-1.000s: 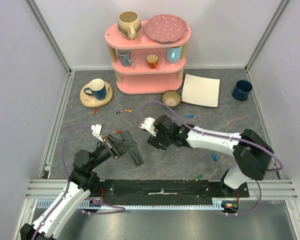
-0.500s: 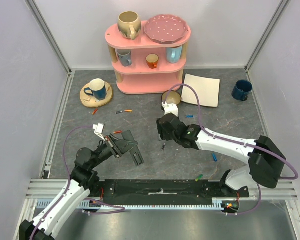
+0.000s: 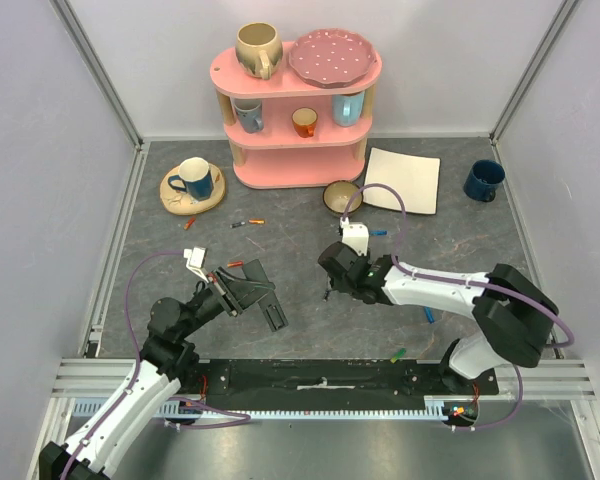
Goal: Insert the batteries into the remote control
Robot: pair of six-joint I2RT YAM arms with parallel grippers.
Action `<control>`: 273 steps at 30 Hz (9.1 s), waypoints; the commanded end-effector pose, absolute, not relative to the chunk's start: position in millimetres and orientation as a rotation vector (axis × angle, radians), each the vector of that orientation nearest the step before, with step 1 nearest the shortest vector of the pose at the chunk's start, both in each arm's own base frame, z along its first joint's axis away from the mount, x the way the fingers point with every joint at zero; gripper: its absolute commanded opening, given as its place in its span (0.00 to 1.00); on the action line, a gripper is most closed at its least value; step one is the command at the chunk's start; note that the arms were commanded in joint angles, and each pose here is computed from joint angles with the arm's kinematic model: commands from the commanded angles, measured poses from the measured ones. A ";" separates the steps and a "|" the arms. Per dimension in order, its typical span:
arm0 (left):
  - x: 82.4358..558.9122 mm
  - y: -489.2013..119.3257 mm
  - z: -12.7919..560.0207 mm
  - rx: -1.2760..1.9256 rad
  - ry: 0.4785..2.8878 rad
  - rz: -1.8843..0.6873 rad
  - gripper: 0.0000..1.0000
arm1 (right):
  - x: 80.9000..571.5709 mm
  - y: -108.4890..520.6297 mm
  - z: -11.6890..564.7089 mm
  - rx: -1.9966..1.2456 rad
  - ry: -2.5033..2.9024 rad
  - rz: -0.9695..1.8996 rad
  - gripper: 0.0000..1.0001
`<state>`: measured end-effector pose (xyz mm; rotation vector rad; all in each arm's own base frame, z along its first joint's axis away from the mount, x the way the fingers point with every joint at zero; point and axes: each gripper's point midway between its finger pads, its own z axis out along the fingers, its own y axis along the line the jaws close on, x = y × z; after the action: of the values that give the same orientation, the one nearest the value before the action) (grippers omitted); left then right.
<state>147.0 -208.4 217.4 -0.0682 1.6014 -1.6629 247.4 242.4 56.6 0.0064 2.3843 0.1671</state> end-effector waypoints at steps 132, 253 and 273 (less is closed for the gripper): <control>206.8 -237.4 208.1 -0.182 1.540 -1.698 0.02 | 180.1 318.3 240.1 -0.413 1.809 0.906 0.00; 214.0 -230.8 287.9 -0.193 1.211 -1.750 0.02 | 157.2 364.1 150.9 -0.475 2.027 0.689 0.00; 215.5 -230.7 296.0 -0.184 1.188 -1.745 0.02 | 147.5 369.7 135.3 -0.559 2.076 0.690 0.00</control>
<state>225.4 -247.2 180.0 -0.3145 1.6875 -1.6141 172.0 367.4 170.2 -0.4140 1.9574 0.6976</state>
